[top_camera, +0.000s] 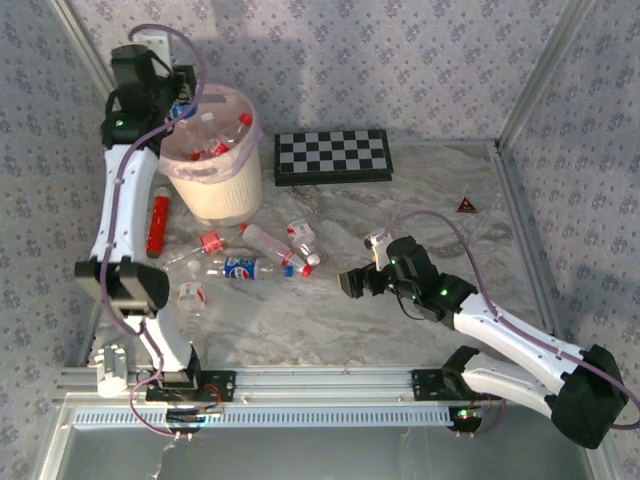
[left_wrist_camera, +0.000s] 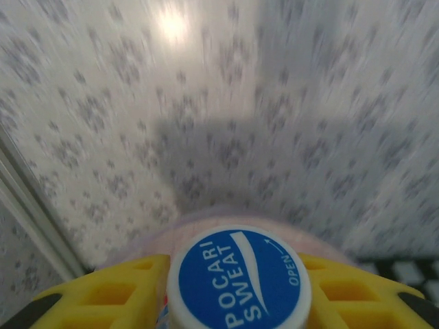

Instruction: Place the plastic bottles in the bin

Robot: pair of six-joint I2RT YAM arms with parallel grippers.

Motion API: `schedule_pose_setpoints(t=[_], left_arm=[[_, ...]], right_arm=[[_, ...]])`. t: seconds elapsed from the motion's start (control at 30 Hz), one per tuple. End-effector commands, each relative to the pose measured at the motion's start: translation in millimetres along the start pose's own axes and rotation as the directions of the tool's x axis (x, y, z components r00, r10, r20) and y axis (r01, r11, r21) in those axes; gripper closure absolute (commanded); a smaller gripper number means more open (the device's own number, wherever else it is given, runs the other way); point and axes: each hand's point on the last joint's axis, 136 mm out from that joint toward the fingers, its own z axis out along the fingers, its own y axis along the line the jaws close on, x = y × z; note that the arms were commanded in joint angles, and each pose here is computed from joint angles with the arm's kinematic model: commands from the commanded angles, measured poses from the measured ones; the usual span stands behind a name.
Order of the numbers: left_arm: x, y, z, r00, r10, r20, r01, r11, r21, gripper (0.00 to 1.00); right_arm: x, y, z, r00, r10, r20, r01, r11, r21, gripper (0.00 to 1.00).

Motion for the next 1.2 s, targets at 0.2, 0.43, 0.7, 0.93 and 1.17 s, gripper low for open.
schedule_pose_setpoints(t=[0.2, 0.43, 0.7, 0.93, 1.17], left_arm=[[77.5, -6.2, 35.3, 0.938, 0.183, -0.293, -0.167, 0.983, 0.08, 1.0], [134.4, -15.6, 68.0, 0.892, 0.168, -0.421, -0.121, 0.983, 0.135, 0.95], [135.1, -26.7, 79.5, 0.9, 0.125, -0.417, -0.062, 0.985, 0.162, 0.52], [85.2, -31.0, 51.7, 0.941, 0.108, -0.321, -0.052, 0.983, 0.178, 0.19], [32.5, -30.5, 4.6, 0.971, 0.091, -0.22, -0.054, 0.984, 0.173, 0.14]], right_arm=[[6.2, 1.9, 0.4, 1.0, 0.026, -0.005, -0.026, 1.0, -0.015, 0.0], [6.6, 5.7, 9.6, 0.999, 0.021, -0.037, -0.022, 0.999, -0.024, 0.0], [11.4, 3.6, 14.2, 0.997, 0.035, -0.065, -0.035, 0.999, -0.004, 0.0], [13.6, -4.3, 19.7, 0.992, 0.076, -0.096, -0.073, 0.996, 0.042, 0.0], [7.0, -11.4, 28.0, 0.983, 0.148, -0.107, -0.14, 0.987, 0.079, 0.09]])
